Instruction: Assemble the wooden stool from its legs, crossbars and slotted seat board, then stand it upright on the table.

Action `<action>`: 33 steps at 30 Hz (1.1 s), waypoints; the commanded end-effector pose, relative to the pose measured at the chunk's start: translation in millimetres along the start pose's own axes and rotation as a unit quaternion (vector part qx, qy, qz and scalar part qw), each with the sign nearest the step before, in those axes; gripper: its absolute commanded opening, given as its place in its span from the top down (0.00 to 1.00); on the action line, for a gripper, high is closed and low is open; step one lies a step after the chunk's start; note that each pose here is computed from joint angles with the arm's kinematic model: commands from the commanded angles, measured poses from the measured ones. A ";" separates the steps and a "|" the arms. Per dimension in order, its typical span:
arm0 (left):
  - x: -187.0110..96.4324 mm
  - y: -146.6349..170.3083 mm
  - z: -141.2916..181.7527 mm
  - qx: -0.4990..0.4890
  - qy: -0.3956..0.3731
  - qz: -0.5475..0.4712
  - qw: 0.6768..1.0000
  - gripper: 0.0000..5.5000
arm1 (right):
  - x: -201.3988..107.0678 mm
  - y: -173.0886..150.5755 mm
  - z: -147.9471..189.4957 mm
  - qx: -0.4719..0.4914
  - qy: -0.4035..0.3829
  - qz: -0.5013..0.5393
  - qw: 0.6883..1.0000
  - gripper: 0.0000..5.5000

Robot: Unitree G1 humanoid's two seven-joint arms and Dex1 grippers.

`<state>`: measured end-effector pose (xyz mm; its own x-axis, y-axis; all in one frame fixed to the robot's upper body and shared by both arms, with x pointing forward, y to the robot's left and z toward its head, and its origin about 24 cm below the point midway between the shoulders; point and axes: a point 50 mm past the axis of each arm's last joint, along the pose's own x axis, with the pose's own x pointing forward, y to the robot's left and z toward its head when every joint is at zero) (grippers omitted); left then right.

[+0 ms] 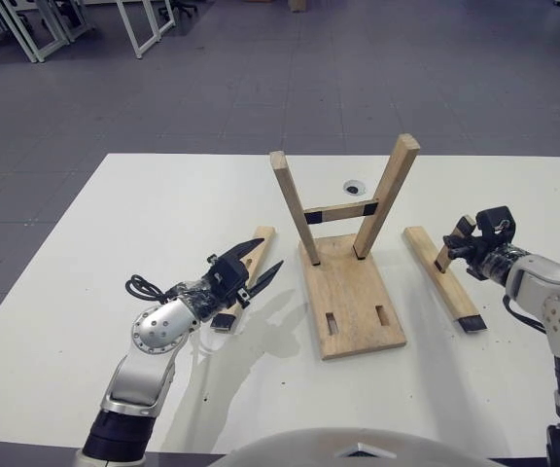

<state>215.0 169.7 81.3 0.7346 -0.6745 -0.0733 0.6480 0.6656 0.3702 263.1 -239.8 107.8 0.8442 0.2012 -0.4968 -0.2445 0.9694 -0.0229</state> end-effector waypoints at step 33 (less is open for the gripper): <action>-3.7 1.5 -14.9 -0.014 0.026 0.025 0.999 0.52 | -2.0 -1.7 93.6 0.061 -0.261 -0.042 0.963 0.61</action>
<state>217.5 176.4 69.9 0.7677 -0.6333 -0.0977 0.6241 0.7042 0.3387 308.6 -232.4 153.9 0.9862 0.1150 -0.1195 -0.1073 0.9918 0.0688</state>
